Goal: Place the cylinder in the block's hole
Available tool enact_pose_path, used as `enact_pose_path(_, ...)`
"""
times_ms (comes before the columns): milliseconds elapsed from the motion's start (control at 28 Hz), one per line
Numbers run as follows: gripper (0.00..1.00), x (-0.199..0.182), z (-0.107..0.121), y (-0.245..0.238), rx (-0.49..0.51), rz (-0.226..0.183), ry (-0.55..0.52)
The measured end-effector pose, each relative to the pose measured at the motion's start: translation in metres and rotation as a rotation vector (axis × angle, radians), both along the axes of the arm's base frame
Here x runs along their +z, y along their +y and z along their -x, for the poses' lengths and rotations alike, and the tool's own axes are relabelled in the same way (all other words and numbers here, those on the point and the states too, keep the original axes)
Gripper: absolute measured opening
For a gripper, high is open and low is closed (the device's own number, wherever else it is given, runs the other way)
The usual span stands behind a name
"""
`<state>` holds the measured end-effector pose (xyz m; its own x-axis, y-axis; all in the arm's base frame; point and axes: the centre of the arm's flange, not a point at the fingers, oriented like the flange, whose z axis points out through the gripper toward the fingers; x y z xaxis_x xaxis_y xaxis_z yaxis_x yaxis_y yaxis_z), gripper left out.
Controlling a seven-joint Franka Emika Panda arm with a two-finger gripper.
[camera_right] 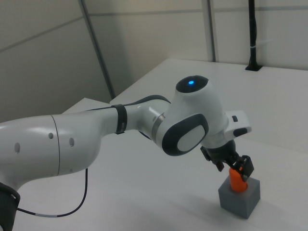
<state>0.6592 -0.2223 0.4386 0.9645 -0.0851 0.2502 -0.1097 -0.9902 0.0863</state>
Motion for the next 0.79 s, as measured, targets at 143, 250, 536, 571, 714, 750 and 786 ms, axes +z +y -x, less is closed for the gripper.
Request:
enact_pose_path(143, 0.96, 0.017, 0.002, 0.002, 0.003, 0.003, -0.025)
enact_pose_path(250, 1.0, 0.035, 0.004, 0.013, 0.018, -0.005, -0.031)
enact_pose_path(536, 1.0, 0.084, 0.017, 0.06, 0.081, -0.062, 0.084)
enact_pose_path(571, 1.0, 0.09, 0.019, 0.063, 0.085, -0.069, 0.101)
enact_pose_path(714, 1.0, 0.109, 0.029, 0.071, 0.095, -0.096, 0.176)
enact_pose_path(750, 1.0, 0.112, 0.03, 0.073, 0.096, -0.098, 0.181)
enact_pose_path(786, 1.0, 0.114, 0.031, 0.074, 0.099, -0.1, 0.185)
